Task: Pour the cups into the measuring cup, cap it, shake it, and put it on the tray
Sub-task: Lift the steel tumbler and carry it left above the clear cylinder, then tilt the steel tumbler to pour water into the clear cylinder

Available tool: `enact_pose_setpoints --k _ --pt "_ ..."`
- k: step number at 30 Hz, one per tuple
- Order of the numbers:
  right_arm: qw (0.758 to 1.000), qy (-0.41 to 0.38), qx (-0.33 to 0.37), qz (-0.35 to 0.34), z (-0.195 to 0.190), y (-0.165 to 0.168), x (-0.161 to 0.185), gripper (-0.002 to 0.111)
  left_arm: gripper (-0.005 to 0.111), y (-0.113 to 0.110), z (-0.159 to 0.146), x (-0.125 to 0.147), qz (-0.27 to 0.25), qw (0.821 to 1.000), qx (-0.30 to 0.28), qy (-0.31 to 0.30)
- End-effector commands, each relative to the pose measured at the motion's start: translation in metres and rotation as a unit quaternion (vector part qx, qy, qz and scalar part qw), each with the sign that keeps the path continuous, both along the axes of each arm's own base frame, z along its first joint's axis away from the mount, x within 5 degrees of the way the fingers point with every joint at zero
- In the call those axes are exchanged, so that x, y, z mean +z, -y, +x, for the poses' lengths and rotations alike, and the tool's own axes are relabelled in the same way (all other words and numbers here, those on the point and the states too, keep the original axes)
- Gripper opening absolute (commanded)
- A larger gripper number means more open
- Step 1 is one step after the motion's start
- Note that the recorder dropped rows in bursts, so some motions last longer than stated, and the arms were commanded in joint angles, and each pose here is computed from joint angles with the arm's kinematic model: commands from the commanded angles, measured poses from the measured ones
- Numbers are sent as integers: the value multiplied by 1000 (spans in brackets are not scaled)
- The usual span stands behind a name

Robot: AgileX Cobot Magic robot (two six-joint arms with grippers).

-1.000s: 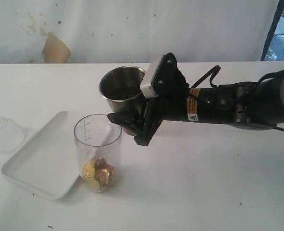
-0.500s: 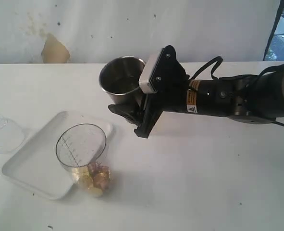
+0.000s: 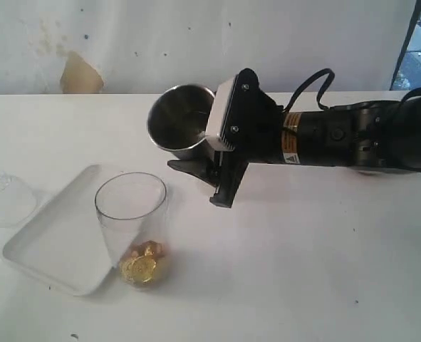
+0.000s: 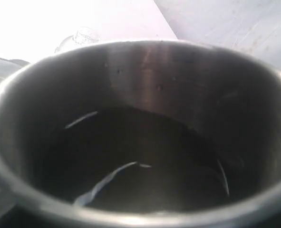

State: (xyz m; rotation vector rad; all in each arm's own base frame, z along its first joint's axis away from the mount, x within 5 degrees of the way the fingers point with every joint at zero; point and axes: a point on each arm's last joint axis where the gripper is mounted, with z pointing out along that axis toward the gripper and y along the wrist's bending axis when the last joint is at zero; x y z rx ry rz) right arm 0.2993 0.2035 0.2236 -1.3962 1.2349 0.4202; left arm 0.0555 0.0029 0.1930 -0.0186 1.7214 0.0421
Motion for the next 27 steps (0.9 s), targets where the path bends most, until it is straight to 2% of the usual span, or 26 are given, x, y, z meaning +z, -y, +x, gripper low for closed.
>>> enact_pose_setpoints --k 1,14,27 --pt "999 34 12 17 -1 -2 13 0 0 1 0 -1 -3 1000 -5 2" --pt "995 88 41 -1 -7 -13 16 0 0 1 0 -1 -3 1000 -5 2" --pt "994 100 37 -5 -2 -16 21 0 0 1 0 -1 -3 1000 -5 2"
